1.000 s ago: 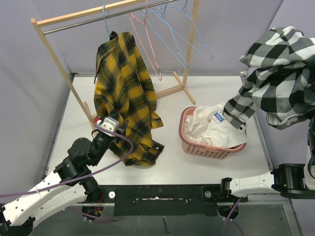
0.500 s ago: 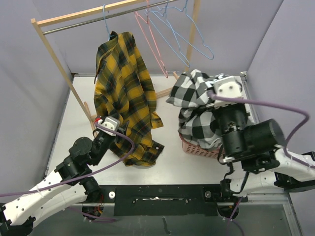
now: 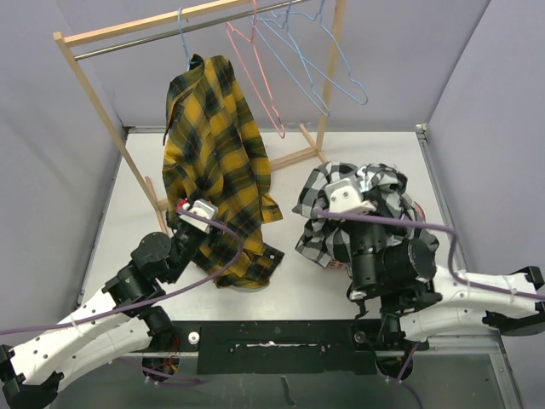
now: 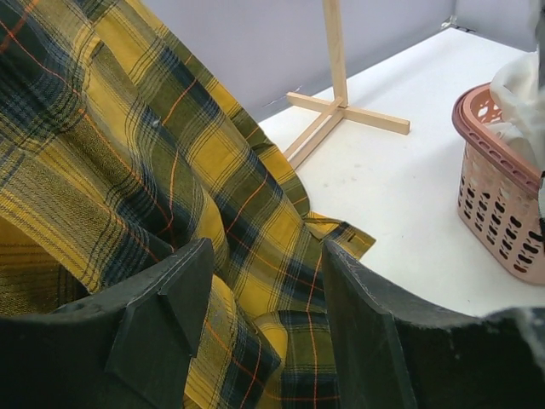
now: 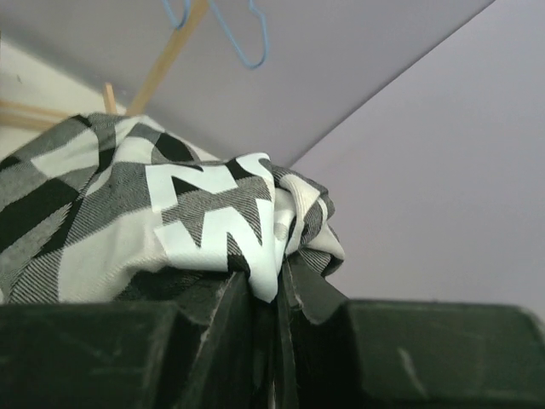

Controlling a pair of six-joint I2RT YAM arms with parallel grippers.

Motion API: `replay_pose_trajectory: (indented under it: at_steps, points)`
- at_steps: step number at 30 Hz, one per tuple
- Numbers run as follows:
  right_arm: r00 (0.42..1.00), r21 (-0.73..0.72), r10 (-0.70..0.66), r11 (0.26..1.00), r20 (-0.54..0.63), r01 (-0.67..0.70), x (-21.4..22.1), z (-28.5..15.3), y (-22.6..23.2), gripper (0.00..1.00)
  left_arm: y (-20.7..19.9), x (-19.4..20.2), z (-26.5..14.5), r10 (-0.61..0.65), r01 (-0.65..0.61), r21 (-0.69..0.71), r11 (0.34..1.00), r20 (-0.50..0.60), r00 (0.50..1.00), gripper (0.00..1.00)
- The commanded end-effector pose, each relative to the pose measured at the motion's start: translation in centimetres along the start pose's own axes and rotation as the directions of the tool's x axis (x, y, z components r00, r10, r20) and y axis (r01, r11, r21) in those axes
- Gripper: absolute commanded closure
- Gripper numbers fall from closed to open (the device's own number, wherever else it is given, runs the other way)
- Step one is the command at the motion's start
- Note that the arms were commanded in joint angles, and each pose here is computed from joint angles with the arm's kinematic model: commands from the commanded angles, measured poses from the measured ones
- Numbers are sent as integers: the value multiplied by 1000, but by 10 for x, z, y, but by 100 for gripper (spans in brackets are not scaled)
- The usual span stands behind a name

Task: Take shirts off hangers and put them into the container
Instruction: Place the shirt in the bin.

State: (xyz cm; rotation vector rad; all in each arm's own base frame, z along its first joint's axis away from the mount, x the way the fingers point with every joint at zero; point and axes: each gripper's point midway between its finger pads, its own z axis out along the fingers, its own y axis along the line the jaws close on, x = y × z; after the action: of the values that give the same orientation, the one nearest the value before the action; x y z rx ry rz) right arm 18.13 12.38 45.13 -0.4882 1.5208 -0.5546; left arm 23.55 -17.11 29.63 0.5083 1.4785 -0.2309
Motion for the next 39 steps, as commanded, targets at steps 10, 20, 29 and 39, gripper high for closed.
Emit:
replay_pose_trajectory:
  at_steps: [10,20,29,39]
  points:
    - [964,128,-115,981,-240,149,53,28,7,91,-1,-20,2,-41,40,14,999,44,998,49]
    - [893,266,-140,925,-428,273,91,57,-12,92,2,-25,-2,-49,49,13,999,62,997,49]
    - [790,245,-242,864,-563,439,107,90,10,93,4,-27,-5,-54,53,8,999,73,996,49]
    - [725,343,-155,802,-671,489,128,109,-40,95,3,-30,-5,-63,62,17,998,80,995,49]
